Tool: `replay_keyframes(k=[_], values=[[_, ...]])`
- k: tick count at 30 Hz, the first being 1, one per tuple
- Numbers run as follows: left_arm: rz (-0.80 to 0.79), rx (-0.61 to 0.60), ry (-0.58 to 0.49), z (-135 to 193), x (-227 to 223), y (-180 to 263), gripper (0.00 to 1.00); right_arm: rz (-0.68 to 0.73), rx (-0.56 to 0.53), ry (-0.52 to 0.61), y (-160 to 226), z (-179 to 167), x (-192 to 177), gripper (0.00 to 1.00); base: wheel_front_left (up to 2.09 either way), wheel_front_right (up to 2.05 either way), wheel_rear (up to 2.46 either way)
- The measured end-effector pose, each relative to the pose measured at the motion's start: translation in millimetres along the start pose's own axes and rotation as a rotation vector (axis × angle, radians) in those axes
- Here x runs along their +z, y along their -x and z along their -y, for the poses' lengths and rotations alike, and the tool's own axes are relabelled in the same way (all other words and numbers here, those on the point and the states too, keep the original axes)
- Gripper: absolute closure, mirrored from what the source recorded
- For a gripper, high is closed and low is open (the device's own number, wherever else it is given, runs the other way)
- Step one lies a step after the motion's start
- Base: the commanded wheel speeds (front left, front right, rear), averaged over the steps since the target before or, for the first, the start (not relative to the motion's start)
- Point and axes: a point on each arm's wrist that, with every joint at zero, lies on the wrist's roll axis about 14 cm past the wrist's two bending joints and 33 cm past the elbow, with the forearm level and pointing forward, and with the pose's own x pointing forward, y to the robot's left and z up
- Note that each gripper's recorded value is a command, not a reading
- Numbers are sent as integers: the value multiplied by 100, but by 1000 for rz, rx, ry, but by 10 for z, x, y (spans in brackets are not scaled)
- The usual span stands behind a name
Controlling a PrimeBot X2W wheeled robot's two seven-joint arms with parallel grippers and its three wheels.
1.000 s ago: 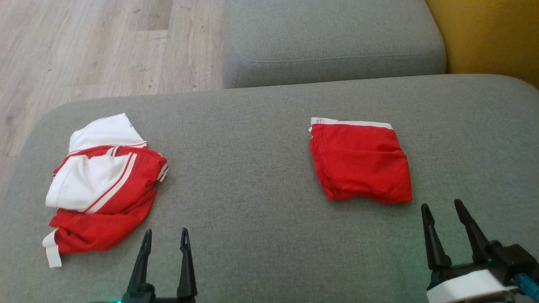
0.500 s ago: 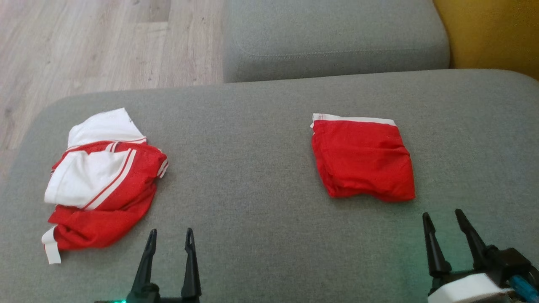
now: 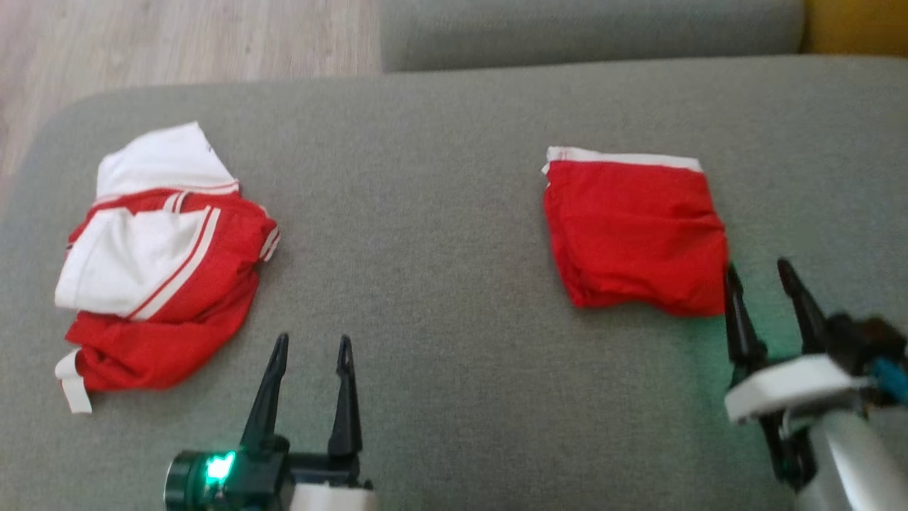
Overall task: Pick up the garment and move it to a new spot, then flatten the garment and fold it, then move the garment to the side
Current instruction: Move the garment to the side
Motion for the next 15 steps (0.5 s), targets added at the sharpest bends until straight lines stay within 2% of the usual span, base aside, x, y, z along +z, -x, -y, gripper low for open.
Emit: replay_keyframes(k=[4,7,11,15], values=[[-6,-13,3,34,-27,-127,0,-69,33,-20,-335,-7,-31,0,0,0,0],[-14,-20,4,59,-56,-181,0,-174,37,-31,-520,66,-134,0,0,0,0],[-17,-16,2,57,-69,-229,0,-318,9,7,-625,280,-314,0,0,0,0],[-19,-14,1,61,-79,-257,0,-427,-2,-17,-641,315,-499,0,0,0,0]])
